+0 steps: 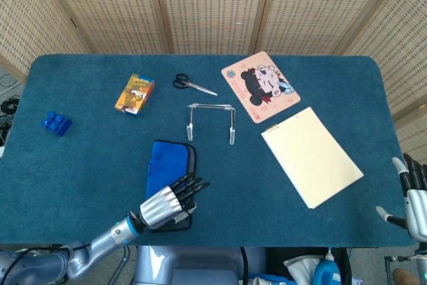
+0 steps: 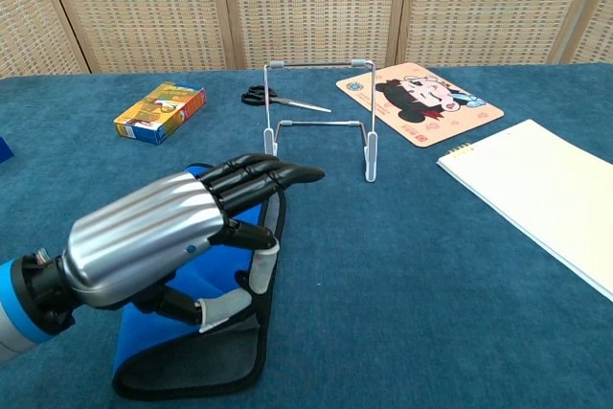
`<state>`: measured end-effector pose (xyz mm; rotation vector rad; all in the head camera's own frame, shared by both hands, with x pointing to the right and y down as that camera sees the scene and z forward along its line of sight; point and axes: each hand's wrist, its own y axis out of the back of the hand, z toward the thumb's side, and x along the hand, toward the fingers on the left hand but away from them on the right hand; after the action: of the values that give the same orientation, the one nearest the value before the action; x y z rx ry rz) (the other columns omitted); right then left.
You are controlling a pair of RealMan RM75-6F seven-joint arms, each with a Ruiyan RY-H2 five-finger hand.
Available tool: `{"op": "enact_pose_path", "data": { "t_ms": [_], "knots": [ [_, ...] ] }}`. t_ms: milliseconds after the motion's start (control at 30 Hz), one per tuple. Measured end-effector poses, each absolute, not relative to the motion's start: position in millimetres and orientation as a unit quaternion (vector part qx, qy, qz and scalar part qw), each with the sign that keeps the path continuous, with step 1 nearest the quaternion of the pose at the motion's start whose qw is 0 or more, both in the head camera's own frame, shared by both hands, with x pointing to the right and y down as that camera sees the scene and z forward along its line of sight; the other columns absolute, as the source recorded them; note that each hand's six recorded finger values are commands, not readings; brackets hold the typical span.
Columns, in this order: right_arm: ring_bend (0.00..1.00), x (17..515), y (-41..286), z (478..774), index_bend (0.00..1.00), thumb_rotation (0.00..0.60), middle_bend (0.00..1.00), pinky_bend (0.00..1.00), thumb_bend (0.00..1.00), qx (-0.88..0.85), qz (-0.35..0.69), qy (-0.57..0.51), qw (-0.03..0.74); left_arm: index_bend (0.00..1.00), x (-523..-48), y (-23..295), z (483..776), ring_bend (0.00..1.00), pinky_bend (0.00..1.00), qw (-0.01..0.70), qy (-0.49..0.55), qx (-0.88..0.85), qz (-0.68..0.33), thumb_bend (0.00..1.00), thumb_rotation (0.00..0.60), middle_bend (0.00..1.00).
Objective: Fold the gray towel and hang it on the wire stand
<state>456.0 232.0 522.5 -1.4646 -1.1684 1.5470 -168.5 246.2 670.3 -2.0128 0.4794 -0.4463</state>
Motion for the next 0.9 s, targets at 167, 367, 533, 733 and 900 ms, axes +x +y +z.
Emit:
{"op": "enact_pose_path", "data": {
  "t_ms": [167, 367, 533, 733, 900],
  "knots": [
    [0.0, 456, 232, 523, 0.0, 0.6, 0.0, 0.0, 0.0, -0.566, 0.598, -0.449, 0.348, 0.57, -159, 256, 679, 0.0, 0.0, 0.479, 0.187, -0.836, -0.19, 0.41, 0.6, 0.0],
    [0.0, 455, 232, 524, 0.0, 0.6, 0.0, 0.0, 0.0, -0.567, 0.597, -0.448, 0.348, 0.39, -158, 263, 688, 0.0, 0.0, 0.464, 0.178, -0.842, -0.208, 0.4, 0.6, 0.0],
    [0.0, 455, 233, 523, 0.0, 0.6, 0.0, 0.0, 0.0, -0.566, 0.597, -0.449, 0.349, 0.0, -161, 260, 692, 0.0, 0.0, 0.452, 0.187, -0.842, -0.227, 0.36, 0.6, 0.0],
    [0.0, 455, 233, 524, 0.0, 0.6, 0.0, 0.0, 0.0, -0.566, 0.597, -0.447, 0.35, 0.0, -166, 244, 679, 0.0, 0.0, 0.429, 0.239, -0.842, -0.223, 0.32, 0.6, 0.0],
    [0.0, 454, 233, 524, 0.0, 0.6, 0.0, 0.0, 0.0, -0.567, 0.597, -0.446, 0.35, 0.0, -179, 219, 667, 0.0, 0.0, 0.421, 0.285, -0.831, -0.225, 0.32, 0.6, 0.0]
  ]
}}
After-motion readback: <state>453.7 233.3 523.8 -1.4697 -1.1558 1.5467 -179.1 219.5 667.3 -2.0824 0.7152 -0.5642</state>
